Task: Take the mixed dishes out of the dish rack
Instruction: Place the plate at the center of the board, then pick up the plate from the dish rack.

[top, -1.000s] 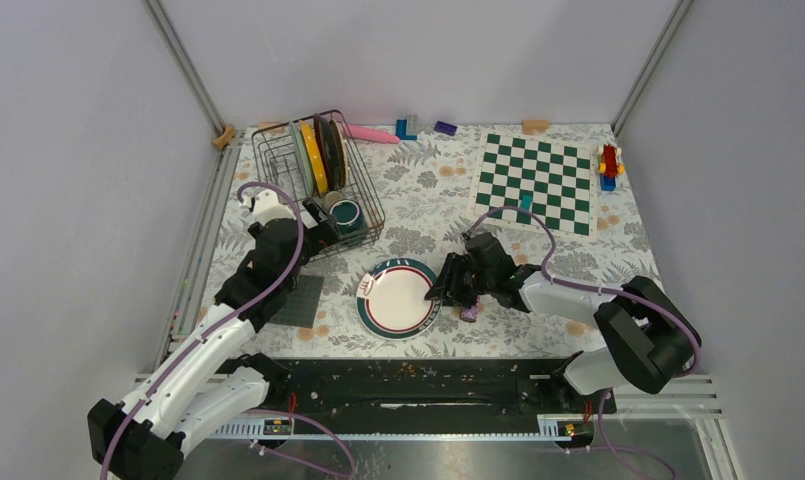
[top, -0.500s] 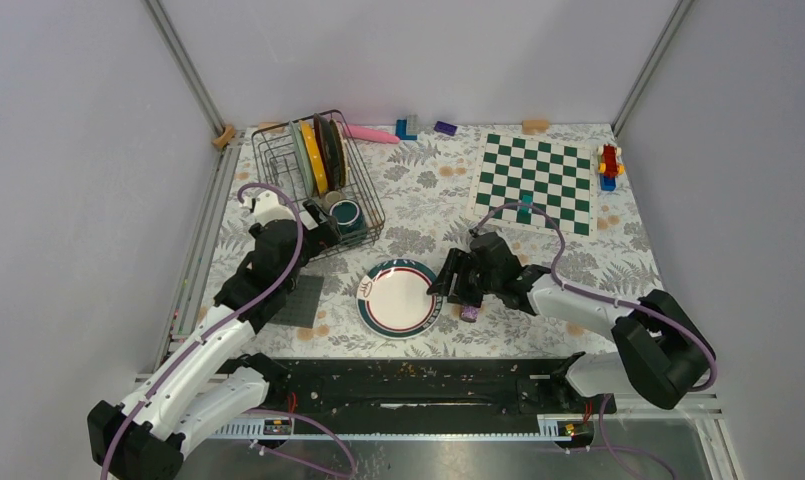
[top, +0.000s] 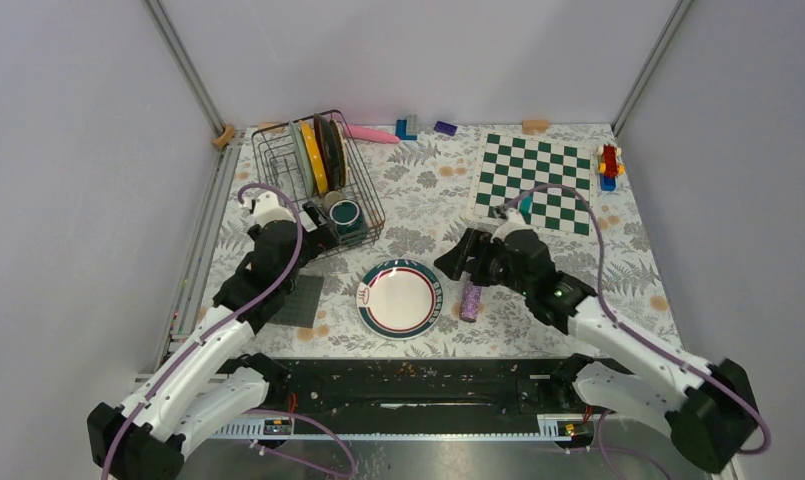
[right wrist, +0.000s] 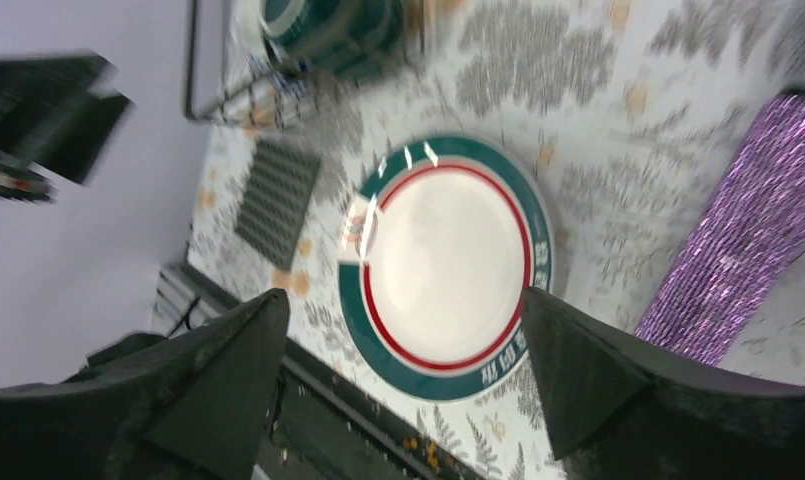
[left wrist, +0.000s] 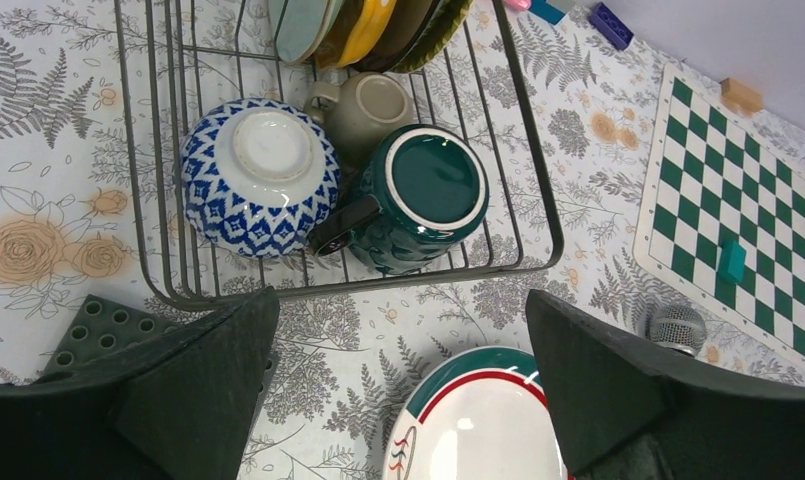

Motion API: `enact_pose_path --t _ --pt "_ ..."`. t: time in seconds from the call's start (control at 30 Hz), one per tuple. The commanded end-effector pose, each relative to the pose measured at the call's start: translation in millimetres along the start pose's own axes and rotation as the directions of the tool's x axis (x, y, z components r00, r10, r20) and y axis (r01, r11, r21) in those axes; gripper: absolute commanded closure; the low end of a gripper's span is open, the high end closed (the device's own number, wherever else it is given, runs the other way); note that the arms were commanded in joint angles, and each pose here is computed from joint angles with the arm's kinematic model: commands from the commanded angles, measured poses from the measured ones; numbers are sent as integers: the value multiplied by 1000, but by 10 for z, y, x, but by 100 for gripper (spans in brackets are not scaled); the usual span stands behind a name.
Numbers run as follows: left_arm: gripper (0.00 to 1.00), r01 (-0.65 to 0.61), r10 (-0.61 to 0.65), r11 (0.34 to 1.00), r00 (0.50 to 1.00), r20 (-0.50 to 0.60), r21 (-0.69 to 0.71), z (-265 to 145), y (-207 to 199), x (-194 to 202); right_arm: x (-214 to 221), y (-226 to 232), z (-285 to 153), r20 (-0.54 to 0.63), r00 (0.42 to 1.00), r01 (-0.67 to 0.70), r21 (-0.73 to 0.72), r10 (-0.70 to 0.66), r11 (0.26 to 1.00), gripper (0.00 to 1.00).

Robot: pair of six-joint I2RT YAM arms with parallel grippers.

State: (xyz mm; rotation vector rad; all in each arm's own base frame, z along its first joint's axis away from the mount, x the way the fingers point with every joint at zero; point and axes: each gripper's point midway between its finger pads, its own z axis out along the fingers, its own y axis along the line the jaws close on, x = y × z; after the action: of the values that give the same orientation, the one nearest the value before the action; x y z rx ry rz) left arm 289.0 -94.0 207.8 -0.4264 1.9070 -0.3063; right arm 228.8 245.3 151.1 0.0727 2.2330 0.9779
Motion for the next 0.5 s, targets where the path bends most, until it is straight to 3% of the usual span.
enact_pose_path --t 0.0,0.2,0.47 --pt "1 20 -20 1000 999 40 1 -17 -52 -191 -451 -62 -310 258 961 87 61 -100 994 3" --pt "1 20 -19 999 998 59 -32 49 -32 -381 -658 -255 -738 466 876 85 104 -124 991 0" --pt "1 39 -35 999 993 109 -38 342 4 -1223 -699 -488 -1008 555 821 51 168 -137 985 0"
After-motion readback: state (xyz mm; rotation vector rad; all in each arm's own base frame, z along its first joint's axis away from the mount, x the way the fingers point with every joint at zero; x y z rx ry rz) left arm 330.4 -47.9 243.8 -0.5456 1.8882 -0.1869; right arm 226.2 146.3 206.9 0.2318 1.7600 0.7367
